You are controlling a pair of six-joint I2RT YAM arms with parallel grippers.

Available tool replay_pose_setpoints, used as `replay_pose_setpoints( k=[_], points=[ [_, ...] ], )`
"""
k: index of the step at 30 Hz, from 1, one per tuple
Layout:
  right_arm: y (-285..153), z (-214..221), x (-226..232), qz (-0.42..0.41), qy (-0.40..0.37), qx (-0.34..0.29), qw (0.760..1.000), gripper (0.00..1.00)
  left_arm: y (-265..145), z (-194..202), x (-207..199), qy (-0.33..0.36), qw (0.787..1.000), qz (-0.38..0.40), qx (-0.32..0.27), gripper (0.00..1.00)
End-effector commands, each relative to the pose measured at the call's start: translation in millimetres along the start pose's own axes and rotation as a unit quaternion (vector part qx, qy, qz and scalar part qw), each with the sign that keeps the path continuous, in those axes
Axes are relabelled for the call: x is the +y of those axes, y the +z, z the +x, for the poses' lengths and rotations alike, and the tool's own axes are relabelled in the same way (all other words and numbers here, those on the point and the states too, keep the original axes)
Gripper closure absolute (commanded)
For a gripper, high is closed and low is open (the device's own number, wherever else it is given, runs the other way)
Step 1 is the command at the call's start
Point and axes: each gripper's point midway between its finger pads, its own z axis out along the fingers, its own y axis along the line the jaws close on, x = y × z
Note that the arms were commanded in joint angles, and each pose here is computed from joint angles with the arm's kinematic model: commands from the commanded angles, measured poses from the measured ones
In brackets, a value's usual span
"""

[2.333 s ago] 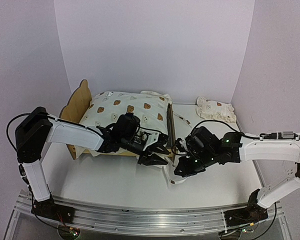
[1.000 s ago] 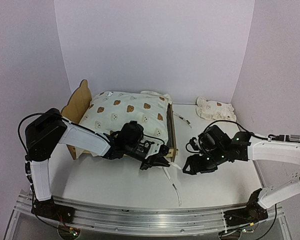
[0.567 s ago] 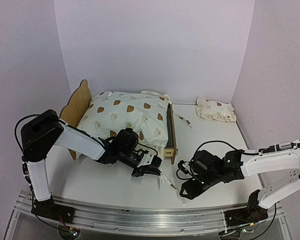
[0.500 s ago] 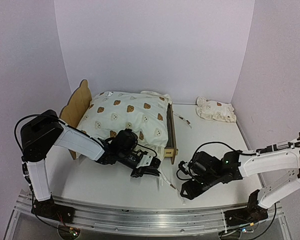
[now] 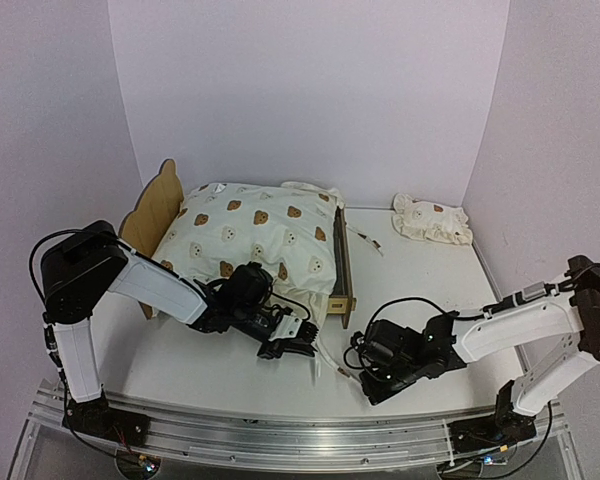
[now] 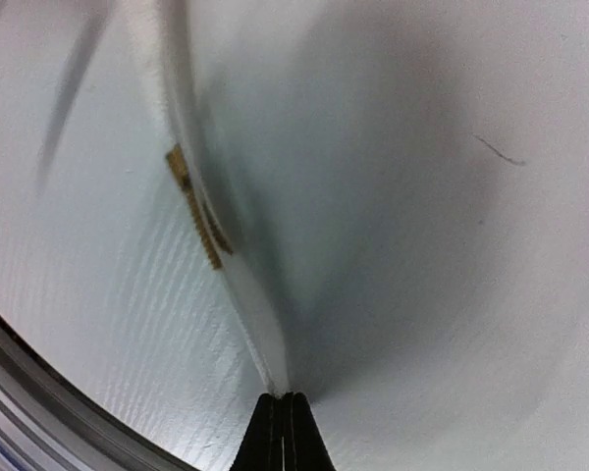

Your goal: Set up the pet bed

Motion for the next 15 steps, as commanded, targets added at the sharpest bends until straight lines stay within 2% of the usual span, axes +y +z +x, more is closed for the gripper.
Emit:
replay_pose_setpoints(
  k=[1,6,11,15],
  points=[
    [-21.4,-18.0,-20.9,0.047,0.023,-0.035,0.998,1.00,-2.3,-14.7,-0.8,0.021,0.999,-0.001,-0.023,1.00],
    [-65.4,-46.1,-37.0,0.037,0.050,-0.077,0.995,1.00,-0.4,-41.8,8.0,0.013,0.998,-0.004,-0.062,1.00],
    [-100.4,-60.4,-40.0,0.007,0.050,-0.098,0.994,1.00,-8.2,-104.1,55.8,-0.007,0.990,-0.042,-0.134,1.00],
    [-133.0,-74.4,-49.2,0.020,0.043,-0.124,0.991,1.00,-25.0,-155.4,84.6,0.006,0.978,-0.068,-0.198,1.00]
  ],
)
